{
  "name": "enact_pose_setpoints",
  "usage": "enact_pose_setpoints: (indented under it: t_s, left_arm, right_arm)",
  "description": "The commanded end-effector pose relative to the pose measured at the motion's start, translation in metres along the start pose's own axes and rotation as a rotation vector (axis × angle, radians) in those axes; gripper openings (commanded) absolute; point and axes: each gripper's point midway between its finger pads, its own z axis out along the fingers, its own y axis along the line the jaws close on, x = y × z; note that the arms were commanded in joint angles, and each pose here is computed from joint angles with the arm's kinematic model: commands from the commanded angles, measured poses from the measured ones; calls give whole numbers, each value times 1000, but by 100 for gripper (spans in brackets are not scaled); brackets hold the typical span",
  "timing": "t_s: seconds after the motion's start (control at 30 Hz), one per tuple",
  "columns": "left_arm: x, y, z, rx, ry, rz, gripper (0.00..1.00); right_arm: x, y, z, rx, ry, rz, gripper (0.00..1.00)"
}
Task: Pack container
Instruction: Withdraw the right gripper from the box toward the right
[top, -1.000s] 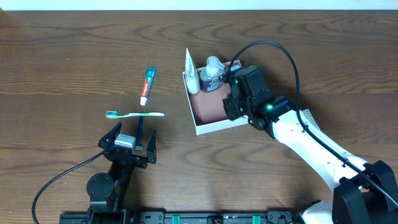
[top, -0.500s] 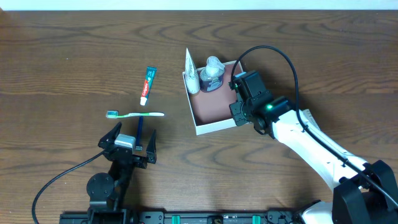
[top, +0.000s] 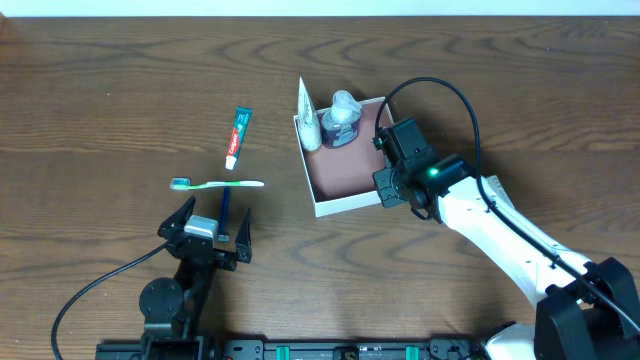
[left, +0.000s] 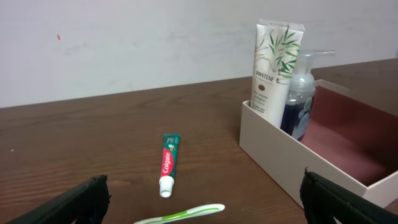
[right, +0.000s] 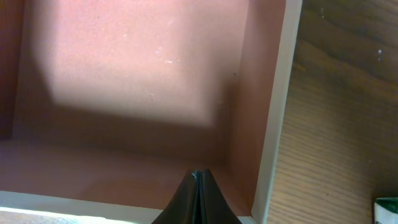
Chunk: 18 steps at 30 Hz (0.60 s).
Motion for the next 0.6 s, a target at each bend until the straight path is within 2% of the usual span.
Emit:
enact_pose_setpoints:
  t_s: [0.0, 0.57]
  left_arm:
    - [17, -2, 1, 14, 50, -25, 98]
    - [17, -2, 1, 14, 50, -25, 98]
  right_arm:
    - [10, 11, 0, -34, 38, 34, 1]
    - [20, 31, -3, -43, 61, 16, 1]
